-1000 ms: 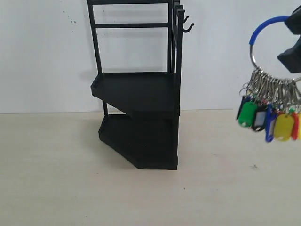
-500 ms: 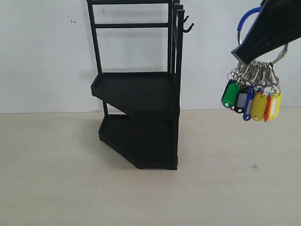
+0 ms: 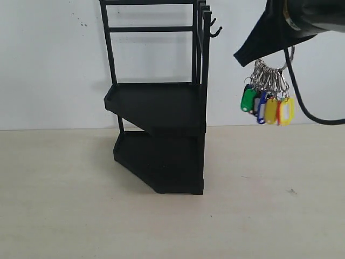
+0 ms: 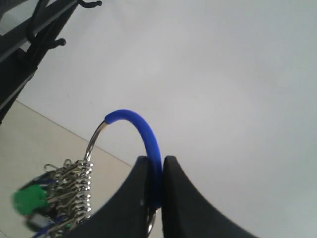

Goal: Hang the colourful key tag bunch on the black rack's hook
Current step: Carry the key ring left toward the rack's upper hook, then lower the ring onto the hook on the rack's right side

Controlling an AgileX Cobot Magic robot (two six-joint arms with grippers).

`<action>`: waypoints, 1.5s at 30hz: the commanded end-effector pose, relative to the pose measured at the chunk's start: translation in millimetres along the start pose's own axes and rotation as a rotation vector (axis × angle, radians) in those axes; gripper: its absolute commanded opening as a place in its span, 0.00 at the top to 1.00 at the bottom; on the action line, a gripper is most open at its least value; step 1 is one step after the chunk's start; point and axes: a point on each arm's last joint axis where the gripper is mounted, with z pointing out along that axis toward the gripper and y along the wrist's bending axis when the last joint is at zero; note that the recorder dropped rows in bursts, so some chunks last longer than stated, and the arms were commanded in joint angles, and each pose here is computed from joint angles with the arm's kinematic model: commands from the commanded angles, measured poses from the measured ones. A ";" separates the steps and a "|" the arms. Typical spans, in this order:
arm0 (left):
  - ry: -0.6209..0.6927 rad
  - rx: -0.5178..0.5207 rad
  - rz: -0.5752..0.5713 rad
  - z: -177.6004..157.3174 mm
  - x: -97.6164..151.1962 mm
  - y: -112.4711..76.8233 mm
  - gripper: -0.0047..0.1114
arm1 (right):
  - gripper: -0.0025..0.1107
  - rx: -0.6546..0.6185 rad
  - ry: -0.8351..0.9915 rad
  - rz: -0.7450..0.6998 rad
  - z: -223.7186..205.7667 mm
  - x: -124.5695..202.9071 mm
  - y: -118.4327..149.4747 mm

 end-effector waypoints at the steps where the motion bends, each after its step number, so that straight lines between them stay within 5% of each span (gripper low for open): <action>1: -0.003 -0.003 0.008 0.1 0.5 0.3 0.92 | 0.98 -0.012 -0.066 0.074 16.1 -2.8 -9.3; 45: -0.003 -0.003 0.008 0.1 0.5 0.3 0.92 | 0.98 -0.171 -0.202 0.183 51.0 -25.0 14.6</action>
